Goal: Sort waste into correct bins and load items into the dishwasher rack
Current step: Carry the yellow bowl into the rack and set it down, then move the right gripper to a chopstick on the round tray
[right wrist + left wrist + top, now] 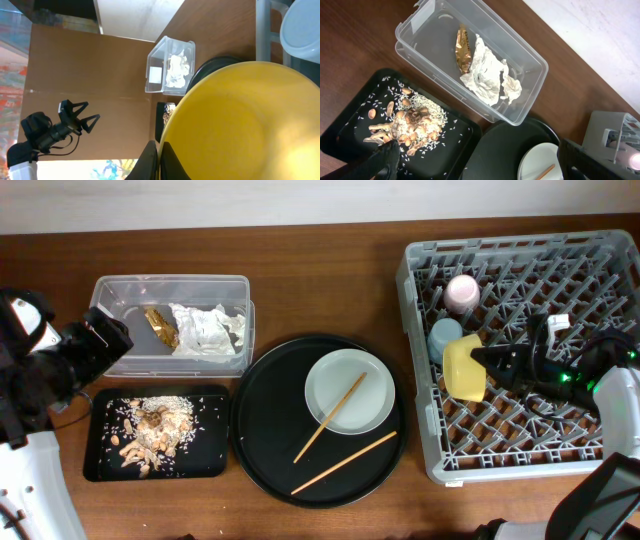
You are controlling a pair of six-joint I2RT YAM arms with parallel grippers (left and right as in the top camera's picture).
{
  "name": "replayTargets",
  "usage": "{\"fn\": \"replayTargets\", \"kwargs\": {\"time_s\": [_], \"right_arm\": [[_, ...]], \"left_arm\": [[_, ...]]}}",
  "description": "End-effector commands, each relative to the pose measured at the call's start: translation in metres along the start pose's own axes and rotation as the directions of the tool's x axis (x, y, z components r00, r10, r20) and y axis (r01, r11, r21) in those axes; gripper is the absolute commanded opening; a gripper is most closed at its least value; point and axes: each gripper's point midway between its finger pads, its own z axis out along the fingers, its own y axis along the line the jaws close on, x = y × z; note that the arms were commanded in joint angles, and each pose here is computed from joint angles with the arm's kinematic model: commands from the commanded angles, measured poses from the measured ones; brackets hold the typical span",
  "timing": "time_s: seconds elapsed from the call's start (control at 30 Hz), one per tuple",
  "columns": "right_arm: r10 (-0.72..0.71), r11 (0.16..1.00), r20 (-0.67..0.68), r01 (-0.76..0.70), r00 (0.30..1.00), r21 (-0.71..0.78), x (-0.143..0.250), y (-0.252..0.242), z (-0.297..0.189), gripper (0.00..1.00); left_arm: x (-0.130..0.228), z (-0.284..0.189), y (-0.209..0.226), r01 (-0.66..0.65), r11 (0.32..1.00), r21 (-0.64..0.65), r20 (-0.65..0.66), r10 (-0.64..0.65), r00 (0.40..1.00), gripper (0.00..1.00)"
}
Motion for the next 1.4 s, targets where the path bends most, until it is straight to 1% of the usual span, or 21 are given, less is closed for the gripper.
{"fn": "replayTargets", "kwargs": {"time_s": [0.0,0.07,0.13,0.23,0.43,0.6,0.73,0.77,0.8,0.83,0.9,0.93,0.97,1.1,1.17,1.27,1.37], "right_arm": [[0.004,1.000,-0.003,-0.004,1.000,0.004,0.004,-0.008,0.001,0.04],[0.022,1.000,-0.004,-0.022,1.000,-0.004,0.009,-0.013,0.002,0.04],[0.039,0.996,0.012,-0.038,0.999,-0.080,0.011,-0.006,0.003,0.04],[0.034,0.989,0.031,-0.030,0.999,-0.145,0.008,0.003,0.002,0.04],[0.031,0.991,0.029,-0.026,0.999,-0.135,0.012,-0.005,0.004,0.04],[0.072,0.988,0.022,-0.068,0.997,-0.140,0.020,-0.021,0.008,0.04],[0.001,0.996,0.041,0.003,0.999,-0.088,0.013,-0.033,0.004,0.05],[0.002,0.997,0.044,0.002,0.999,-0.078,0.012,-0.035,0.003,0.08],[0.004,0.997,0.058,0.000,0.998,-0.075,0.010,-0.036,-0.001,0.15],[0.007,0.997,0.071,-0.002,0.997,-0.072,0.008,-0.037,-0.004,0.28],[0.012,0.998,0.092,-0.007,0.996,-0.056,0.005,-0.041,-0.011,0.49],[0.015,1.000,0.103,-0.012,0.995,-0.021,0.004,-0.048,-0.015,0.82],[0.012,1.000,0.116,-0.013,0.993,0.012,0.002,-0.055,-0.021,0.99],[-0.005,0.998,0.178,-0.007,0.984,0.069,-0.015,-0.060,-0.042,0.98],[0.005,0.991,0.200,-0.032,0.980,0.131,-0.030,-0.061,-0.054,0.98],[0.018,0.952,0.213,-0.082,0.977,0.296,-0.050,-0.067,-0.068,0.99],[0.028,0.886,0.172,-0.104,0.985,0.453,-0.053,-0.063,-0.077,0.99]], "left_arm": [[-0.001,-0.001,0.001,0.006,1.000,-0.004,0.006,-0.006,1.000,0.99],[-0.001,-0.001,0.001,0.006,1.000,-0.004,0.006,-0.006,1.000,0.99],[-0.001,-0.001,0.001,0.006,1.000,-0.004,0.006,-0.006,1.000,0.99],[-0.001,-0.001,0.001,0.006,1.000,-0.004,0.006,-0.006,1.000,0.99],[-0.001,-0.001,0.001,0.006,1.000,-0.004,0.006,-0.006,1.000,0.99],[-0.001,-0.001,0.001,0.006,1.000,-0.004,0.006,-0.006,1.000,0.99],[-0.001,-0.001,0.001,0.006,1.000,-0.004,0.006,-0.006,1.000,0.99],[-0.001,-0.001,0.001,0.006,1.000,-0.004,0.006,-0.006,1.000,0.99],[-0.001,-0.001,0.001,0.006,1.000,-0.004,0.006,-0.006,1.000,0.99],[-0.001,-0.001,0.001,0.006,1.000,-0.004,0.006,-0.006,1.000,0.99],[-0.001,-0.001,0.001,0.006,1.000,-0.004,0.006,-0.006,1.000,0.99],[-0.001,-0.001,0.001,0.006,1.000,-0.004,0.006,-0.006,1.000,0.99],[-0.001,-0.001,0.001,0.006,1.000,-0.004,0.006,-0.006,1.000,0.99],[-0.001,-0.001,0.001,0.006,1.000,-0.004,0.006,-0.006,1.000,0.99],[-0.001,-0.001,0.001,0.006,1.000,-0.004,0.006,-0.006,1.000,0.99],[-0.001,-0.001,0.001,0.006,1.000,-0.004,0.006,-0.006,1.000,0.99],[-0.001,-0.001,0.001,0.006,1.000,-0.004,0.006,-0.006,1.000,0.99]]}}
